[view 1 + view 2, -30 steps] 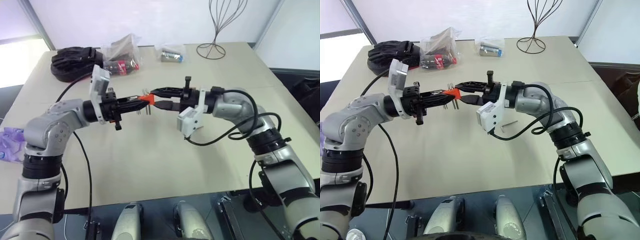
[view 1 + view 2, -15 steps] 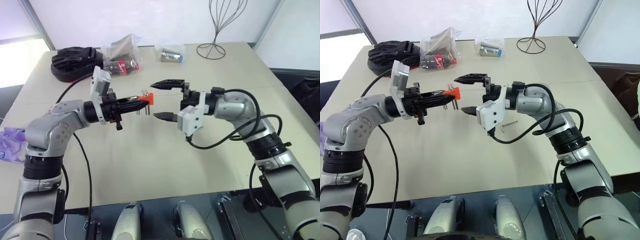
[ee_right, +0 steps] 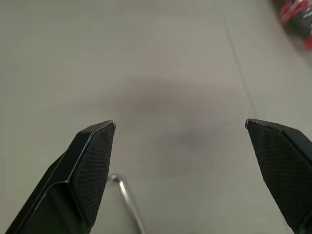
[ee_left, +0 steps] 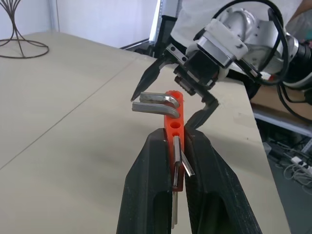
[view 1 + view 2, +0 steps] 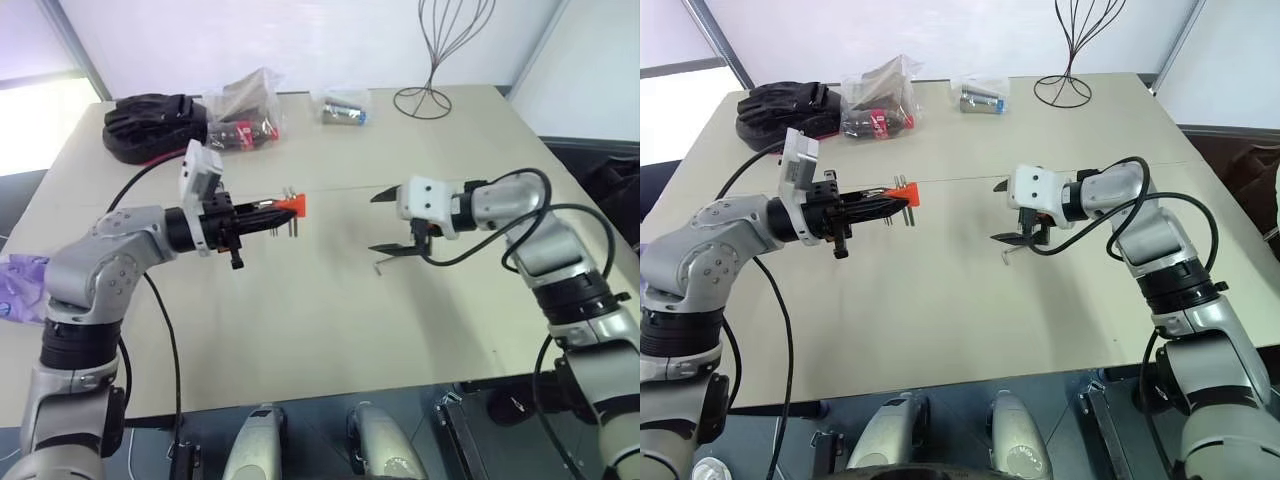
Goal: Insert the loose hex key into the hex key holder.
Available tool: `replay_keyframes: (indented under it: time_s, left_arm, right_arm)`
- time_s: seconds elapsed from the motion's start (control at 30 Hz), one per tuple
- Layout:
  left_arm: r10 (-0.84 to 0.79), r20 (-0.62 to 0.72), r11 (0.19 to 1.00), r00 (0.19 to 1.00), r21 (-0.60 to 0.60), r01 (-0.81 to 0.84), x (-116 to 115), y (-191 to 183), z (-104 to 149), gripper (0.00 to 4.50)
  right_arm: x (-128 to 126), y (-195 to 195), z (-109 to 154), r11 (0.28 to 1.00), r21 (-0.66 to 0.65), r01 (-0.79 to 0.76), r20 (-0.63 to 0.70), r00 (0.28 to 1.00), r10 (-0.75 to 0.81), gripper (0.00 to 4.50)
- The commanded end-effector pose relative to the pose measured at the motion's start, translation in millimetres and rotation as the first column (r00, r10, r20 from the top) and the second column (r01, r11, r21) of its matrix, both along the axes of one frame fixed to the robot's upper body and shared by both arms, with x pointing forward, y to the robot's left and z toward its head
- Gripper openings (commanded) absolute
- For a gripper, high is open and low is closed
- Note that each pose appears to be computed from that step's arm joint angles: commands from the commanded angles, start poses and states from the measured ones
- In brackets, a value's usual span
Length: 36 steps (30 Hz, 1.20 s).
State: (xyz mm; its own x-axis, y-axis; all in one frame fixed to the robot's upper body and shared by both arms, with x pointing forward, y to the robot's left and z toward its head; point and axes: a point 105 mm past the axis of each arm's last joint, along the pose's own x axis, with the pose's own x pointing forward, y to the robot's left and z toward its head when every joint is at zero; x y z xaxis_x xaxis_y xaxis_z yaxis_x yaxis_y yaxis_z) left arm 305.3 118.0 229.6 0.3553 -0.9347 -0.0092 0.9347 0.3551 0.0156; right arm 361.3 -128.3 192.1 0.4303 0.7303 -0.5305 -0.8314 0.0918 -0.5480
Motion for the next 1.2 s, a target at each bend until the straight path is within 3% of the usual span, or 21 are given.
replay_keyframes:
  time_s: [0.03,0.23,0.6,0.7,0.93,1.1,1.2]
  left_arm:
    - [0.009,0.062,1.000,0.998,0.005,-0.010,-4,0,9,0.00]
    - [0.025,0.075,1.000,0.997,0.013,-0.026,-6,1,8,0.00]
    - [0.065,0.081,0.998,0.995,0.014,-0.066,-10,3,7,0.00]
    - [0.068,0.080,0.997,0.994,0.015,-0.070,-11,3,6,0.00]
    - [0.082,0.084,0.996,0.993,0.009,-0.083,-9,3,6,0.00]
    - [0.096,0.089,0.995,0.991,0.005,-0.097,-8,3,6,0.00]
    - [0.099,0.090,0.995,0.991,0.004,-0.100,-8,4,6,0.00]
  right_arm:
    - [11,-11,-6,0.995,-0.083,0.047,-0.062,0.997,-0.052,4.44]
    - [26,-20,-35,0.970,-0.228,0.087,-0.151,0.981,-0.123,4.44]
    - [34,-16,-62,0.958,-0.277,0.082,-0.213,0.966,-0.144,4.44]
    - [32,-14,-67,0.958,-0.275,0.078,-0.240,0.960,-0.147,3.65]
    - [22,-11,-83,0.953,-0.297,0.063,-0.361,0.916,-0.174,0.05]
    - [24,-5,-79,0.963,-0.255,0.088,-0.326,0.929,-0.172,0.05]
    - [44,6,-52,0.973,-0.083,0.215,-0.140,0.964,-0.225,0.05]
